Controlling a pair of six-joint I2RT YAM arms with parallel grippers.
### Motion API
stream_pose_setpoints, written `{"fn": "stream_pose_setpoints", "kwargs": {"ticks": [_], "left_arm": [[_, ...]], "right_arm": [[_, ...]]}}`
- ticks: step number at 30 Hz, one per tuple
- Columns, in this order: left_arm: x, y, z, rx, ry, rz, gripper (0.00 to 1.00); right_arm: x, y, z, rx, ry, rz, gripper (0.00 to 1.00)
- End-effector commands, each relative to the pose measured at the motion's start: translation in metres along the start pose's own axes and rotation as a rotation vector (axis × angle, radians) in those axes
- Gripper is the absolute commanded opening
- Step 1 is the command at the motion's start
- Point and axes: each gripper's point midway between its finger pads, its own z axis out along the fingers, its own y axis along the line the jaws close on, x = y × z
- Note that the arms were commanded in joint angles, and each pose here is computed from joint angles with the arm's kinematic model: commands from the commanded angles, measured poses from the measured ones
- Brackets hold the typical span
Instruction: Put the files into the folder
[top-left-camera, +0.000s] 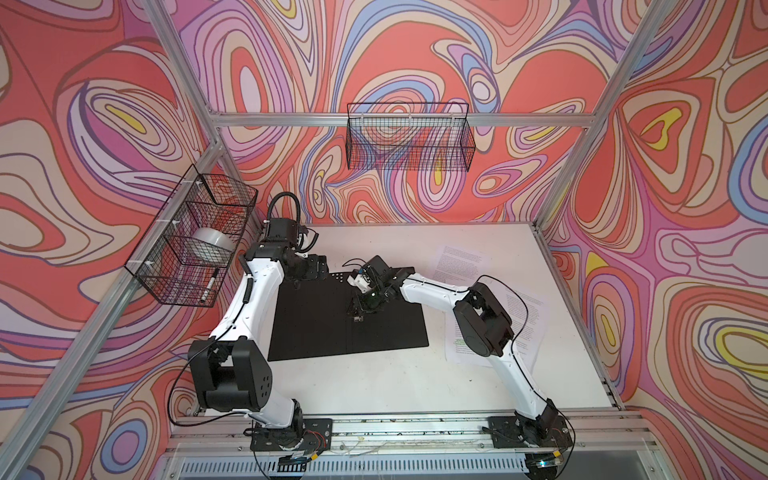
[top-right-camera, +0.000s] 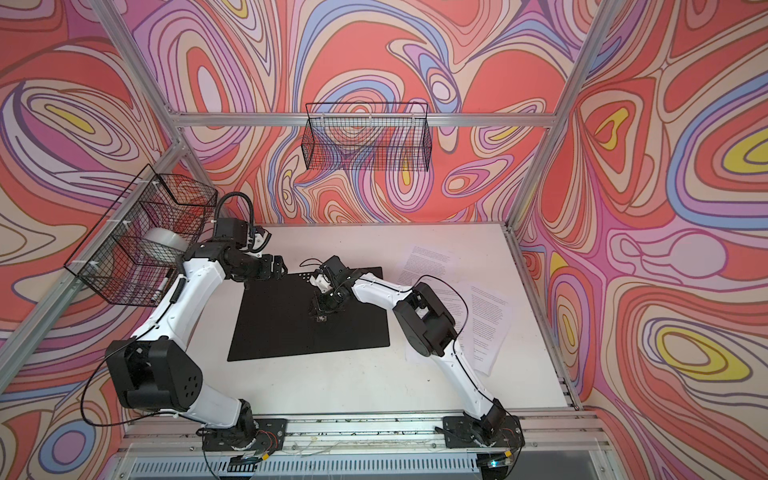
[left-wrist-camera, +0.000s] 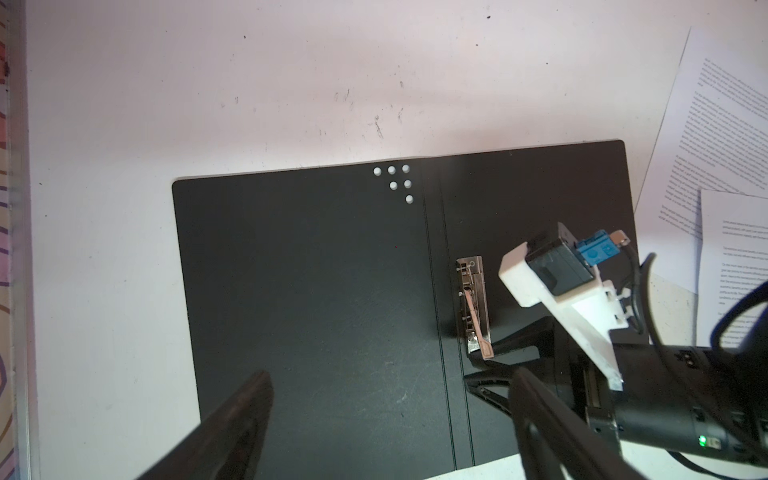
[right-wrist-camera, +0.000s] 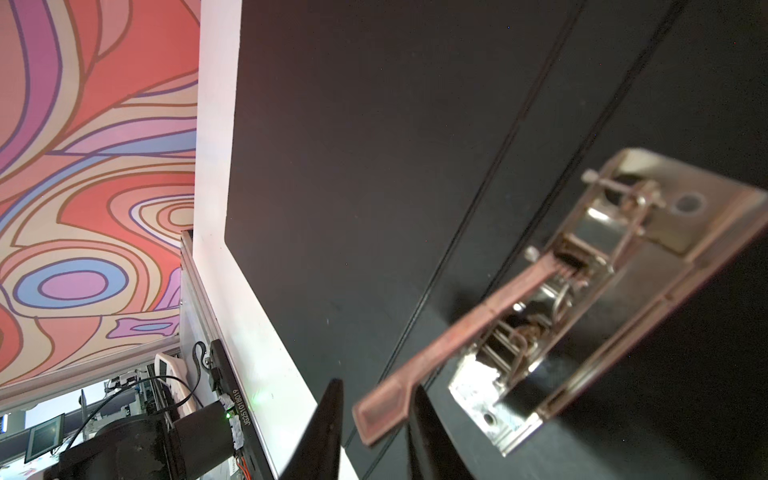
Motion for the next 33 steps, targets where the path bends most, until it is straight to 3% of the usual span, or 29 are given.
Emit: {"fn": "stream_pose_setpoints", "kwargs": {"ticks": [1,15,33], "left_arm": [[-0.001,-0.006,-0.006,0.026,-0.027,0.023,0.9],[0.007,-0.01,-0.003,0.055,-0.022,0.026,0.89],[0.017,-0.014,0.009,0.087,0.018,0.019,0.89]], "right_arm": [[-0.005,0.0,0.004,0.006,0.012,-0.032,0.26],[-0.042,-0.011,0.003,0.029,-0.004,-0.103,0.27],[-0.09,-0.02,-0.015,-0.098,-0.092,-0.082,0.29]]}}
